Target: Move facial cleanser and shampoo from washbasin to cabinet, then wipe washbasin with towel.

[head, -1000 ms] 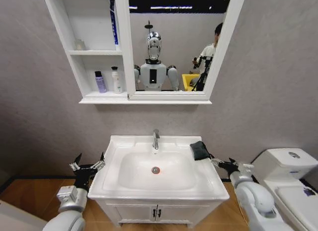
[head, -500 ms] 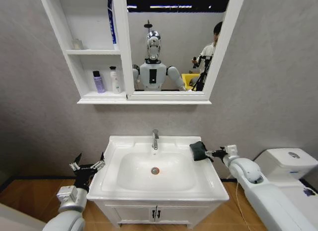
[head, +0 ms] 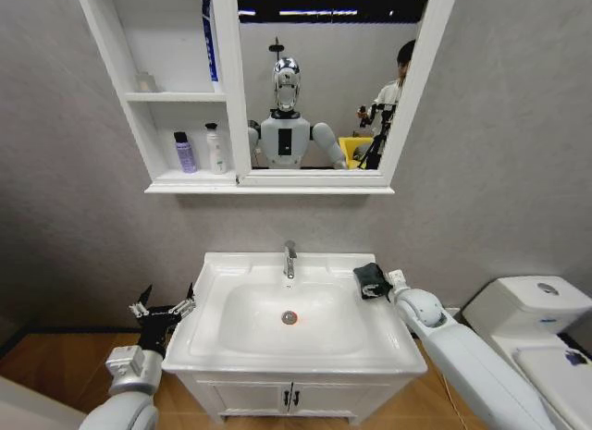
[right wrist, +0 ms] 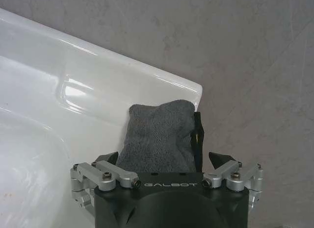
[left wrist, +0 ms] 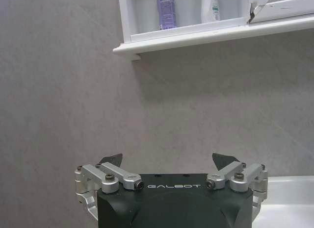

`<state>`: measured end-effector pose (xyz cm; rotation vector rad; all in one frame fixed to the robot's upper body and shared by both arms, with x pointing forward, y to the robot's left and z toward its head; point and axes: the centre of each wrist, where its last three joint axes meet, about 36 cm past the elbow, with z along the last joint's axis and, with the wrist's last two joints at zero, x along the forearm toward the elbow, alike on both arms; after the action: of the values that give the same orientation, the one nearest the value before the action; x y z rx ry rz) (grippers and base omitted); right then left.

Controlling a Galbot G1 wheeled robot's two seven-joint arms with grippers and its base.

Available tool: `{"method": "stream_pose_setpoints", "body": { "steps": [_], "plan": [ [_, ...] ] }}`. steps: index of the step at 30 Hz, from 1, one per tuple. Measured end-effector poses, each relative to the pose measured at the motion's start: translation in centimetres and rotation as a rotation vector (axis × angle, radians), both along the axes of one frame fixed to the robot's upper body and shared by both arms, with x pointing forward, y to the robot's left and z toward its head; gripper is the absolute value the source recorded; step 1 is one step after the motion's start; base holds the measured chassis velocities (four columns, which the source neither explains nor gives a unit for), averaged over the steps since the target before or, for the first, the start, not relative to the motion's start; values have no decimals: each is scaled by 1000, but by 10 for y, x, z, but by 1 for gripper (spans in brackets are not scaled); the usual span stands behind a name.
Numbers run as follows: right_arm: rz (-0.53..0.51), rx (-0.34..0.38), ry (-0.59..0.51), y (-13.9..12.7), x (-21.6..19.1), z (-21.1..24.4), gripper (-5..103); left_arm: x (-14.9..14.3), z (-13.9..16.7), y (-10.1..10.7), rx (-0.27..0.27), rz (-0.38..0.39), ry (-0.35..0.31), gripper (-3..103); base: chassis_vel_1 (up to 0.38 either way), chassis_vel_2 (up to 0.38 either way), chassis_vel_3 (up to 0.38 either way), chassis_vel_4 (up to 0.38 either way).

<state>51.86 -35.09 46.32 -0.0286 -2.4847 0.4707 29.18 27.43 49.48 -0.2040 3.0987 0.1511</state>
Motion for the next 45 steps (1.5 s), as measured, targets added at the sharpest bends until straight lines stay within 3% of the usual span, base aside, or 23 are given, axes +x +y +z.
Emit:
{"method": "stream_pose_setpoints", "body": {
  "steps": [7, 11, 13, 18, 19, 21, 22, 24, 25, 30, 32, 37, 42, 45],
  "plan": [
    [-9, 9, 14, -7, 12, -7, 98, 0, 0, 0, 0, 0, 0, 100, 0, 0, 0, 0],
    [-1, 16, 3, -9, 19, -7, 86, 0, 0, 0, 0, 0, 0, 100, 0, 0, 0, 0],
    [1, 18, 1, -9, 20, -7, 86, 0, 0, 0, 0, 0, 0, 100, 0, 0, 0, 0],
    [14, 21, -13, -5, 27, -9, 65, 0, 0, 0, 0, 0, 0, 100, 0, 0, 0, 0],
    [16, 22, -12, -3, 29, -11, 53, 0, 0, 0, 0, 0, 0, 100, 0, 0, 0, 0],
    [16, 21, -11, -2, 29, -12, 53, 0, 0, 0, 0, 0, 0, 100, 0, 0, 0, 0],
    [17, 21, -10, -2, 29, -13, 42, 0, 0, 0, 0, 0, 0, 100, 0, 0, 0, 0],
    [17, 19, -9, -1, 29, -13, 42, 0, 0, 0, 0, 0, 0, 100, 0, 0, 0, 0],
    [16, 16, -7, -1, 29, -13, 36, 0, 0, 0, 0, 0, 0, 100, 0, 0, 0, 0],
    [12, 14, 5, -1, 30, -14, 33, 0, 0, 0, 0, 0, 0, 100, 0, 0, 0, 0],
    [11, 18, 14, 0, 30, -18, 44, 0, 0, 0, 0, 0, 0, 100, 0, 0, 0, 0],
    [11, 22, 21, 0, 30, -25, 47, 0, 0, 0, 0, 0, 0, 100, 0, 0, 0, 0],
    [19, 29, 14, 2, 27, -30, 26, 0, 0, 0, 0, 0, 0, 100, 0, 0, 0, 0],
    [21, 29, 4, 3, 24, -30, 20, 0, 0, 0, 0, 0, 0, 100, 0, 0, 0, 0]
  ]
}}
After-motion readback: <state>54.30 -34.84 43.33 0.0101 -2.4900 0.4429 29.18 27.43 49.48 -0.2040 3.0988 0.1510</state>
